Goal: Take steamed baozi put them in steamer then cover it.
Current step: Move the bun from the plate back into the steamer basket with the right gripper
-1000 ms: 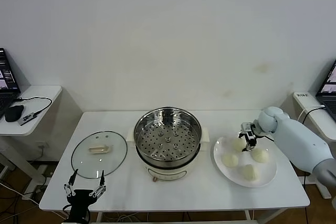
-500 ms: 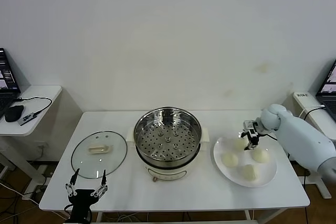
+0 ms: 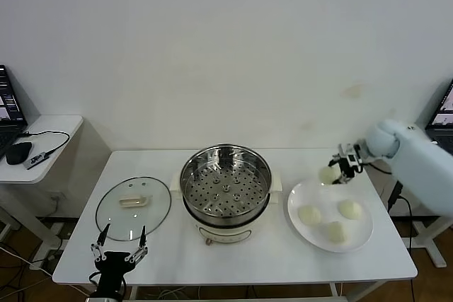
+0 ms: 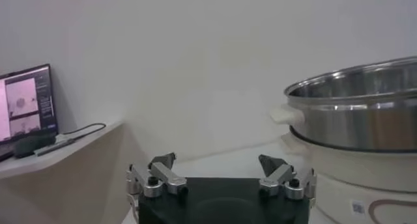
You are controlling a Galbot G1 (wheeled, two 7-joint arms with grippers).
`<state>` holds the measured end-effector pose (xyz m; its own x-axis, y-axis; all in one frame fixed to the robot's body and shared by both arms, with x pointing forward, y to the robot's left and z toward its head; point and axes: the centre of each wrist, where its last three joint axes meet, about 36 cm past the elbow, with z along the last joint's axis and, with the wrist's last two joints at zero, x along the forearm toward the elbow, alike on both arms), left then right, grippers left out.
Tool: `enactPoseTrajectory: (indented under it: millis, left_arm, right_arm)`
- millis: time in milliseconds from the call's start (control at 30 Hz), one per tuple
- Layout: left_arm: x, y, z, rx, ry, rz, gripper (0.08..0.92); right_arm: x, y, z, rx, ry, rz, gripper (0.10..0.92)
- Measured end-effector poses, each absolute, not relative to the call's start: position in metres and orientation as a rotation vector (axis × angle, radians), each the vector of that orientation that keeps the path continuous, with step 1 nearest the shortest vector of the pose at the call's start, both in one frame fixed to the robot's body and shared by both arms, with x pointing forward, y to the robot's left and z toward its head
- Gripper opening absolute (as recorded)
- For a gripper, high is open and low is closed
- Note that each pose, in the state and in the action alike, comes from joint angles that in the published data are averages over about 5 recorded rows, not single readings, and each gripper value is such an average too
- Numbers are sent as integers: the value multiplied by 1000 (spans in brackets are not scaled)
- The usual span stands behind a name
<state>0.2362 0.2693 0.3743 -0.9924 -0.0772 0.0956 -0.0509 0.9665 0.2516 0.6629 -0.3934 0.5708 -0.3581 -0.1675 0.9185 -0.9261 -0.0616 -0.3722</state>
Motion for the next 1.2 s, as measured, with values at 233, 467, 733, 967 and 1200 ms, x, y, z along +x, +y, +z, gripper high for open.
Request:
enactPoseTrajectory:
  millis: [233, 467, 733, 967, 1200]
  left_arm:
    - [238, 267, 376, 87, -3021, -373, 823]
    - [238, 270, 379, 99, -3024, -364, 823]
    - [238, 274, 382, 120, -3025, -366, 823]
    - [239, 276, 386, 145, -3034, -355, 823]
    - [241, 276, 387, 167, -3038, -322, 823]
  right_arm:
    - [669, -352, 630, 1270, -1623, 1561, 610]
    - [677, -291, 674, 1376, -1619, 1685, 611]
    - [685, -215, 677, 1535, -1535, 1835, 611]
    - [688, -156, 656, 1687, -1393, 1971, 611]
    - [692, -110, 631, 1799, -1198, 2137, 611]
